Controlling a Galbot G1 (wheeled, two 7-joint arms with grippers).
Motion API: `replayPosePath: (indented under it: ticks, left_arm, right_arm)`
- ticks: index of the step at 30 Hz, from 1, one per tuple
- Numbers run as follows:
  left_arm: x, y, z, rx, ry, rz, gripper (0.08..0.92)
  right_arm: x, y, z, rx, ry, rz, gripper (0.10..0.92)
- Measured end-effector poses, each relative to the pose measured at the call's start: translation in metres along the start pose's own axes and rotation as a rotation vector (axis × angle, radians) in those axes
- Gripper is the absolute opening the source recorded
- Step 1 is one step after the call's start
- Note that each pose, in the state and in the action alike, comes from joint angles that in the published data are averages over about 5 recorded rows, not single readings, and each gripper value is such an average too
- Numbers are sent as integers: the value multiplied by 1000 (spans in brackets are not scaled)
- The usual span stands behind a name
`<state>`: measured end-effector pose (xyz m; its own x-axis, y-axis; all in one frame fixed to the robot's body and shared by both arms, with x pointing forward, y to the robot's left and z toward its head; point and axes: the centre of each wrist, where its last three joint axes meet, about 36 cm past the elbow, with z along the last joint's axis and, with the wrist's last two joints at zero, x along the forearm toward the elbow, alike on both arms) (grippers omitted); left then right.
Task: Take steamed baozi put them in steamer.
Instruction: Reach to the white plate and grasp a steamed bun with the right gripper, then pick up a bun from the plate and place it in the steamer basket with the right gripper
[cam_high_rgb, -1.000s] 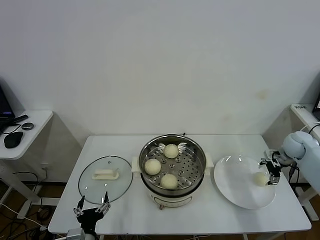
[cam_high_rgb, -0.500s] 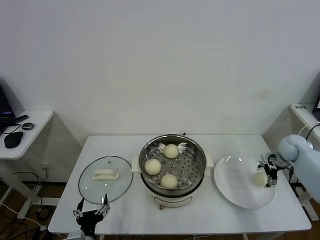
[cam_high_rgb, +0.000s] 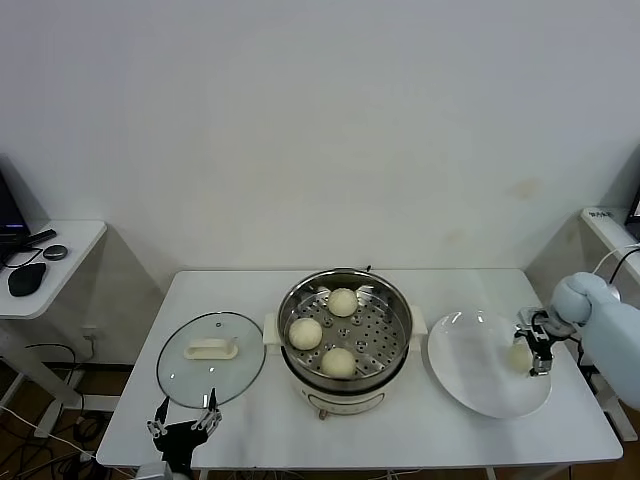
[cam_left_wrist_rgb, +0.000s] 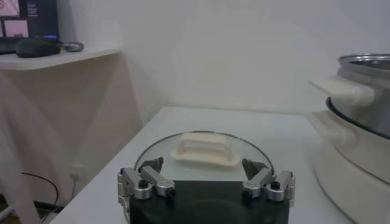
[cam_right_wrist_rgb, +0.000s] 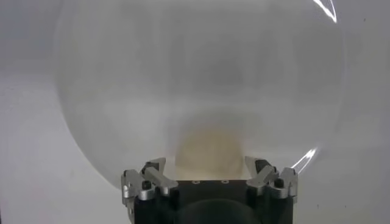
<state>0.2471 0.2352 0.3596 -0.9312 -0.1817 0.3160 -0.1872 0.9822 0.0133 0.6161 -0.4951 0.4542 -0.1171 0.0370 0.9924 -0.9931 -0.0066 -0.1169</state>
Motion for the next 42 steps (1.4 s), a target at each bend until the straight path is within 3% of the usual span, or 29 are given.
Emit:
replayPosePath:
  ticks: [6,16,22,29,42]
  left_arm:
    - [0,-1,0,-1,-2,4,823]
    - [-3,-2,0,0,-6,6,823]
    - [-6,-3,-2,-3,-14,8,823]
    - [-7,-2,-3,-29,-22,-4,823]
    - [-3,-6,-18,-49,-67,18,823]
  right_arm:
    - [0,-2,1,-6,-1,1,811]
    - [3,-2,4,-19,-13,-10,575]
    - [22,-7,3,-37,-50,-6,552]
    - [90,-39,-35,-14,-159,53,551]
    - [240,-91,-183,150,-333,85,560]
